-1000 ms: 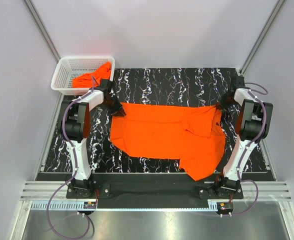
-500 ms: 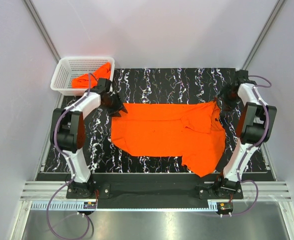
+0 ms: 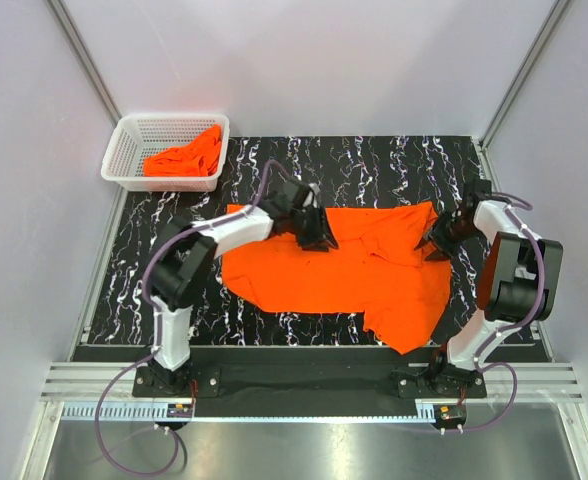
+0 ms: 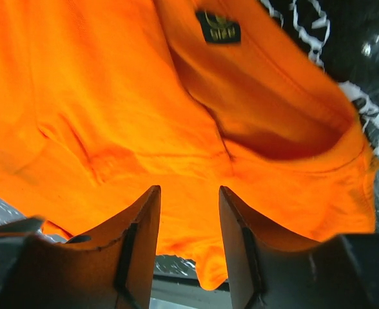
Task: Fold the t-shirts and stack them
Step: Fold the tshirt
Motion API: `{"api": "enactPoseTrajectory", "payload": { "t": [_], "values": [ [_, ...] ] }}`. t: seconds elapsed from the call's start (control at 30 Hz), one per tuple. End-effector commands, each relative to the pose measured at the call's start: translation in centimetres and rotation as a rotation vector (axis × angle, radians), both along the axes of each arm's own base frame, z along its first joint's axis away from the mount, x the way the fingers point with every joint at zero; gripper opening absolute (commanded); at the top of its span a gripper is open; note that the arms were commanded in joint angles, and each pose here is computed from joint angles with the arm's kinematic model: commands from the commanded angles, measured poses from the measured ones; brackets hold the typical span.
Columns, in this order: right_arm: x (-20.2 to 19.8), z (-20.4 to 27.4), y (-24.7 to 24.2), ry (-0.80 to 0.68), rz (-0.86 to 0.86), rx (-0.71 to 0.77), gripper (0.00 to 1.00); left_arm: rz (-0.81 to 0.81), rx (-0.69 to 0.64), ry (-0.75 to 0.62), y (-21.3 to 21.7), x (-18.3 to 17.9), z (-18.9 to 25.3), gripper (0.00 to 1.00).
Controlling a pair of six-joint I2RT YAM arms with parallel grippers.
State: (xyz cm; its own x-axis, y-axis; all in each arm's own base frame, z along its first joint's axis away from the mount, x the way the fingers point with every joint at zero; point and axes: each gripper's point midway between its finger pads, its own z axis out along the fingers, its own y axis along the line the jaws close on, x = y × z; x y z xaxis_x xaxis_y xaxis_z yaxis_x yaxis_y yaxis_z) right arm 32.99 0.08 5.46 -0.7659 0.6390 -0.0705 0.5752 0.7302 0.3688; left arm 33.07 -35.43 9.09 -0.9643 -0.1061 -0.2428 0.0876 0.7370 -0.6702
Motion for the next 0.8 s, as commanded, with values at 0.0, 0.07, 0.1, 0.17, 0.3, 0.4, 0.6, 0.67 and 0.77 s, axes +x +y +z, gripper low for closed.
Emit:
{"api": "enactPoseTrajectory", "payload": {
  "t": [0.0,0.07,0.1,0.17,0.3,0.4,0.6,0.67,0.77],
  "values": [
    [0.2,2.2,0.8,-0.090,0.036,0.024,0.49,0.046,-0.131,0.020,-4.8,1.2,0.4,0.41],
    [0.0,1.9,0.9,-0.081,0.039,0.026,0.50,0.041,-0.162,0.012,-6.7,1.3,0.6,0.41],
    [0.0,1.8,0.8,-0.078,0.037,0.027,0.50,0.045,-0.153,0.013,-7.2,1.5,-0.3,0.41],
    [-0.2,1.3,1.0,-0.064,0.040,0.036,0.50,0.048,-0.163,-0.003,-8.3,2.2,0.0,0.41],
    [-0.3,0.9,1.0,-0.052,0.045,0.037,0.50,0.082,-0.192,0.031,-9.6,3.1,-0.9,0.39],
    [-0.2,0.9,0.9,-0.057,0.047,0.031,0.50,0.100,-0.239,0.060,-10.6,3.2,-1.3,0.36],
    [-0.4,0.8,0.8,-0.057,0.053,0.026,0.50,0.103,-0.245,0.086,-11.7,2.7,-2.5,0.35],
    [-0.4,0.8,0.8,-0.057,0.053,0.026,0.50,0.099,-0.247,0.089,-12.1,2.5,-2.7,0.35],
    [-0.4,0.6,0.9,-0.055,0.055,0.029,0.50,0.091,-0.249,0.093,-12.7,2.2,-2.9,0.36]
  ]
}}
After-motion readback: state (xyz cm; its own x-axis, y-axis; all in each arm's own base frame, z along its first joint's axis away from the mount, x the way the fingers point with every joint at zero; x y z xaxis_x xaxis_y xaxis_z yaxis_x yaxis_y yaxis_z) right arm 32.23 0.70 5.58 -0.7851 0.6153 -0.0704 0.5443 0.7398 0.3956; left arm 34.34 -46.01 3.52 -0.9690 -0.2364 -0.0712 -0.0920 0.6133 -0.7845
